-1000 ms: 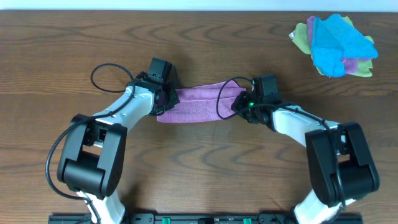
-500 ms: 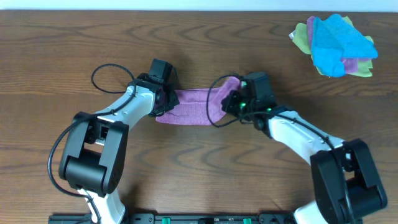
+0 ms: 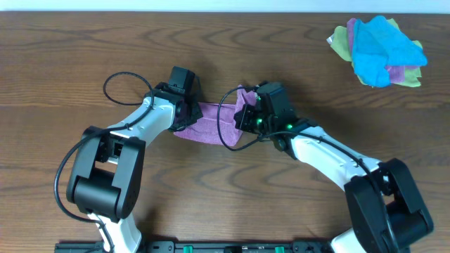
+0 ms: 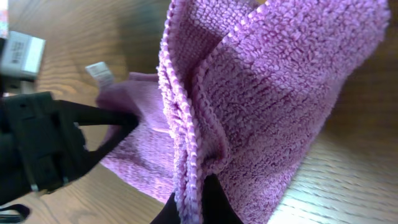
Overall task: Fold the cloth
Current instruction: 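Move the right gripper's end leftward toward the left gripper, folding the strip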
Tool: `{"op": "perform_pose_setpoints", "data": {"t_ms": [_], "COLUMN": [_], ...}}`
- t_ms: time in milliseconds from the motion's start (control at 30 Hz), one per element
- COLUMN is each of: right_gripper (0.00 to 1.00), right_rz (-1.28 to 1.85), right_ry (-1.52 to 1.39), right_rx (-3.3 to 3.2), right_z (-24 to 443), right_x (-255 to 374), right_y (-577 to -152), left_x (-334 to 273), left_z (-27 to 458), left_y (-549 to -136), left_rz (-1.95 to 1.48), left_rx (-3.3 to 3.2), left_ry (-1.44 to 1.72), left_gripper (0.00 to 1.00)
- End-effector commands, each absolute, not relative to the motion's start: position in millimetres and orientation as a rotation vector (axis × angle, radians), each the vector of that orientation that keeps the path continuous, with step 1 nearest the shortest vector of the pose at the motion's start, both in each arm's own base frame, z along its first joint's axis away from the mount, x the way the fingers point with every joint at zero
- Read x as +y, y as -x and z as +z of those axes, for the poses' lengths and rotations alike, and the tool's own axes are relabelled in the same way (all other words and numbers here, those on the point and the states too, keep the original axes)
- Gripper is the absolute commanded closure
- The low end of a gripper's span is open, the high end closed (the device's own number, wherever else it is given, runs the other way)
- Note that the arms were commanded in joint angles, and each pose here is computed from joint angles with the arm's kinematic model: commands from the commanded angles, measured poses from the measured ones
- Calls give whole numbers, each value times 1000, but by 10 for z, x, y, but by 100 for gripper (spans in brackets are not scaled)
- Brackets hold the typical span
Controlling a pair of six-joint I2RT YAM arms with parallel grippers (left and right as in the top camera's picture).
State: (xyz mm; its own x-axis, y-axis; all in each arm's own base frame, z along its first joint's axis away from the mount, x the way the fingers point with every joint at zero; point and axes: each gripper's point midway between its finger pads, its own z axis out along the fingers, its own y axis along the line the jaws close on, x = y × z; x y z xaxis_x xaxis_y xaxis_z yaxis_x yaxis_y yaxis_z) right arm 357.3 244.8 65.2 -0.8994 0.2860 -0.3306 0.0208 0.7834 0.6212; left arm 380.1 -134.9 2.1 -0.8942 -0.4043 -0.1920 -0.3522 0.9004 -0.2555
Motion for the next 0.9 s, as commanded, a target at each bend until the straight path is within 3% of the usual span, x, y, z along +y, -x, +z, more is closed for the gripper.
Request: {"op": "perform_pose_setpoints", "data": {"t_ms": [0, 467, 867], "right_gripper": [99, 99, 99], "right_rz": [904, 900, 917], "right_ry": [-179, -148, -125], "right_rx": [2518, 2501, 2478], "right_z": [820, 853, 956], "right_x": [2570, 2674, 2757], "right_y": [-3617, -3592, -3621], "left_x": [-1365, -1370, -1455], "left_z": [-20, -2, 282], "left_y": [-3812, -3838, -3931], "left_rz": [-312, -325, -405], "left_rx": [2825, 2817, 2783], "left_ry": [577, 577, 546], "left_gripper": [94, 94, 94]}}
